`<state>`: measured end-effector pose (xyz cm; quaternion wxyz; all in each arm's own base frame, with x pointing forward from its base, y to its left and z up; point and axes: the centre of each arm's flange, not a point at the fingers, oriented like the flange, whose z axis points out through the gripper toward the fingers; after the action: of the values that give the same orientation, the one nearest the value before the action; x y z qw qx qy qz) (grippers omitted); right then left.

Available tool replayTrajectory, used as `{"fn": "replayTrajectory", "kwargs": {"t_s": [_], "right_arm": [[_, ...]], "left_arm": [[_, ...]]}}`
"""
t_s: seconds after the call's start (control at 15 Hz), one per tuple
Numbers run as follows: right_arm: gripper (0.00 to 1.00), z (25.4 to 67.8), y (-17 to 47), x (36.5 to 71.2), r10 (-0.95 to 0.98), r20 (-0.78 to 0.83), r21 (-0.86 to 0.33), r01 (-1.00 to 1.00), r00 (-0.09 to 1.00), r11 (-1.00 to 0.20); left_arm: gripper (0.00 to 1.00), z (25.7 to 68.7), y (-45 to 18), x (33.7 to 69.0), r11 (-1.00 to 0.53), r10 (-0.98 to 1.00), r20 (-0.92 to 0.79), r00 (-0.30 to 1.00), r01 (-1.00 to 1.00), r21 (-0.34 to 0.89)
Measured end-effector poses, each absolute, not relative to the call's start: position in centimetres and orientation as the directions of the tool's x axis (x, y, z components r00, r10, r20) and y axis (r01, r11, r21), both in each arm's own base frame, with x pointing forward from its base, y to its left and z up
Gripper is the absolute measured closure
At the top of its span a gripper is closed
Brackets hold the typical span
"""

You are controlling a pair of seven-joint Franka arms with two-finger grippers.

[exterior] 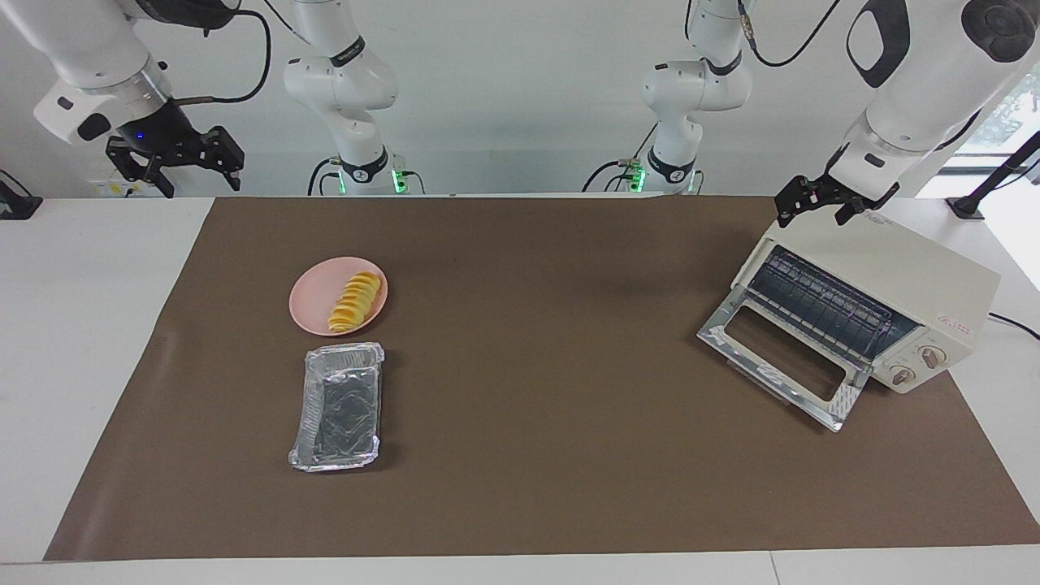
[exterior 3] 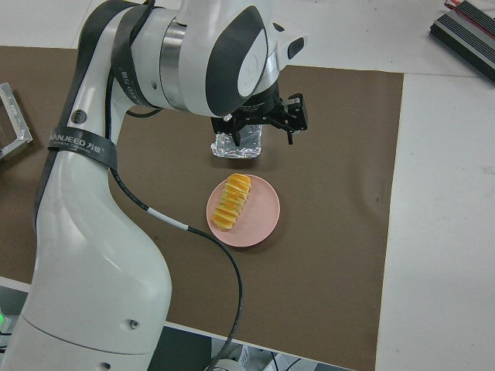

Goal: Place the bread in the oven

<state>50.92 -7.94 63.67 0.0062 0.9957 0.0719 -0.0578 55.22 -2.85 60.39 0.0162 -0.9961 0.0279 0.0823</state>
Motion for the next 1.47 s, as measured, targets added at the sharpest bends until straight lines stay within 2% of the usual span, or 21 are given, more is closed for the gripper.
{"fn": "replayTrajectory", "kwargs": {"t_s": [0.8,1.27,1.47], "right_arm": [[0.0,62.6,-7.8,50.6,0.144,-0.137,-0.002,0.145,0.98,-0.989],[0.0,53.3,-0.8,48.5,0.073,-0.098,0.029,0.076,0.993,-0.997],[0.0,48.7,-0.2,48.1,0.059,-0.071,0.032,0.062,0.996,-0.998]], "left_arm": [[0.0,60.4,-2.9,55.2,-0.998,-0.053,-0.165,0.985,-0.058,-0.028],[0.0,60.4,-2.8,55.2,-0.998,-0.053,-0.165,0.985,-0.058,-0.028],[0.0,60.4,-2.9,55.2,-0.998,-0.053,-0.165,0.985,-0.058,-0.028]]}}
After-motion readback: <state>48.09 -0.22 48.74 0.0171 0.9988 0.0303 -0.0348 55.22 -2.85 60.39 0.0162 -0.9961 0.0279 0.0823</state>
